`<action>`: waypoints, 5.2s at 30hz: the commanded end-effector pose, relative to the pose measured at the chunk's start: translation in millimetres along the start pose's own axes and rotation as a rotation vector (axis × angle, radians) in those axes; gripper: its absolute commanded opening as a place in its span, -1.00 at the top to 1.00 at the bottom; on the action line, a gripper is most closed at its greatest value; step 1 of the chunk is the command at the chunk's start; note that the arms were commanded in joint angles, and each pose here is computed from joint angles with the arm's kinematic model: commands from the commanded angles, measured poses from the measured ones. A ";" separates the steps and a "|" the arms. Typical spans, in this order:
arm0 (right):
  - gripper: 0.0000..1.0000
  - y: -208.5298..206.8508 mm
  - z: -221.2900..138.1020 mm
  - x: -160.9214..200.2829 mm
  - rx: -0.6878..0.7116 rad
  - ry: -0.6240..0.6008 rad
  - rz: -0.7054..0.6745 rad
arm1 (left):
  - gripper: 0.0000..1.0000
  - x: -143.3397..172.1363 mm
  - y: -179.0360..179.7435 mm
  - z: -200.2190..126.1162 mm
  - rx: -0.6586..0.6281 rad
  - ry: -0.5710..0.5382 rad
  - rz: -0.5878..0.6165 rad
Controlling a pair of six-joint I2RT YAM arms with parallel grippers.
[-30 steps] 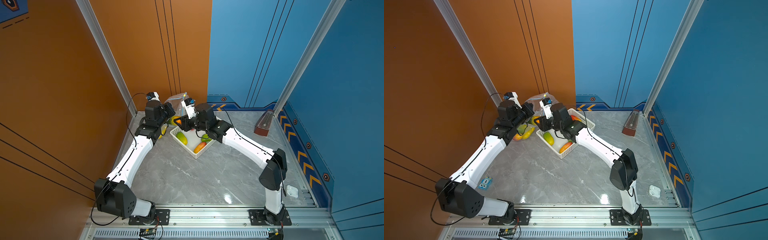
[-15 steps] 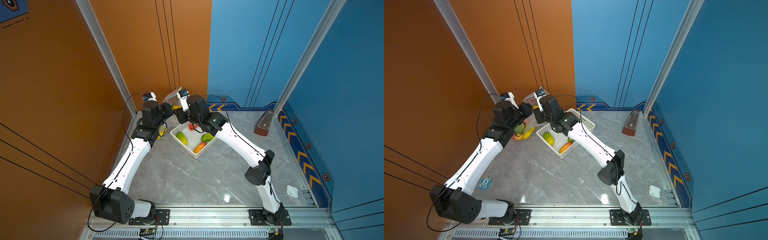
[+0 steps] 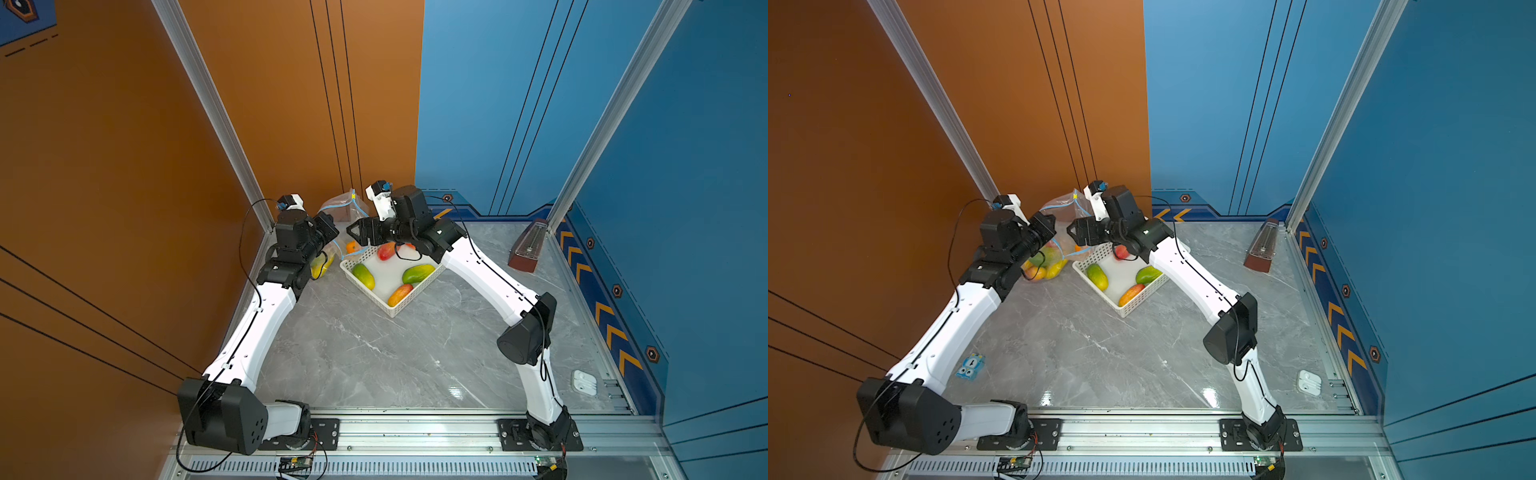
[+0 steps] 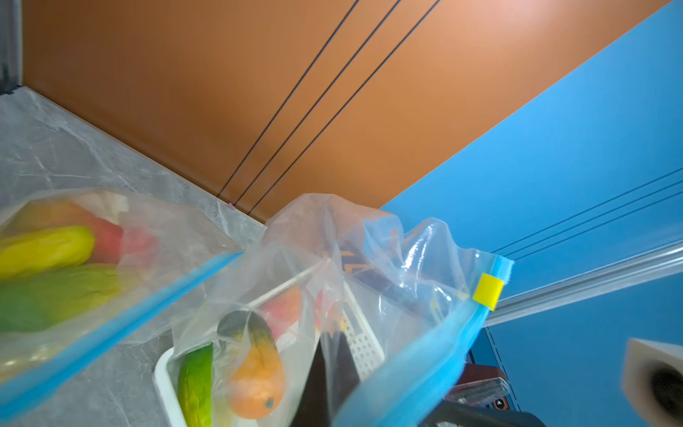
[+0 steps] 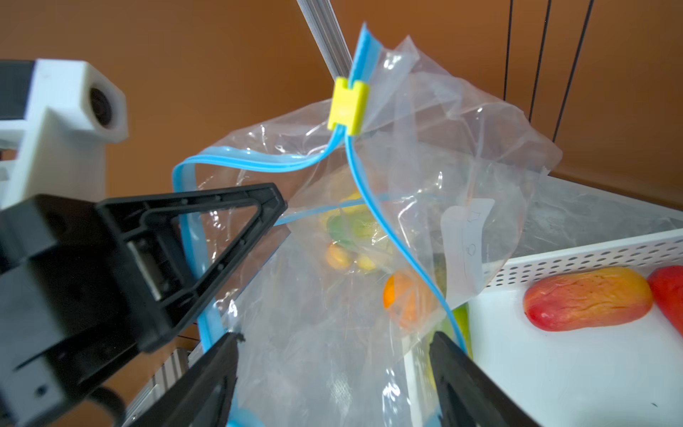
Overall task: Place the mango in a zip-top bag and seal the zipper
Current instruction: Adjust the mango in the zipper food storage bag, then pick up the mango from the basket, then place the mango in the zipper food storage bag, then pick up the mango from the basket.
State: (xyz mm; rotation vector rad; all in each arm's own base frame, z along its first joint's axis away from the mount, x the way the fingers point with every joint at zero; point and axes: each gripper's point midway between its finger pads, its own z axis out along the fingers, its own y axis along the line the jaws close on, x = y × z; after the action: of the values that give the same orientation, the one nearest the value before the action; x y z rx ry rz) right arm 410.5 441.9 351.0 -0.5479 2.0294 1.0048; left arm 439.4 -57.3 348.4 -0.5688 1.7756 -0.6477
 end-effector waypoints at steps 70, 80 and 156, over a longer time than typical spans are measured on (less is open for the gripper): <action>0.63 82.6 -23.7 -3.7 -0.326 -0.462 0.036 | 1.00 6.9 -26.3 -17.4 0.091 -0.052 0.061; 0.52 52.9 19.4 21.3 -0.170 -0.348 0.052 | 1.00 4.0 -30.2 -24.0 0.136 -0.071 -0.017; -0.57 -298.1 163.9 143.5 0.607 -0.043 0.436 | 1.00 -23.7 -30.3 -50.2 0.102 -0.215 0.130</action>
State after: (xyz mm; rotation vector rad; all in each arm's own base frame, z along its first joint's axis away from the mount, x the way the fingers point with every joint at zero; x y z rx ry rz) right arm 590.7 390.1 54.6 0.1943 2.3132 0.5035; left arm 406.4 -53.5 388.2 -0.4619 1.5854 -0.5488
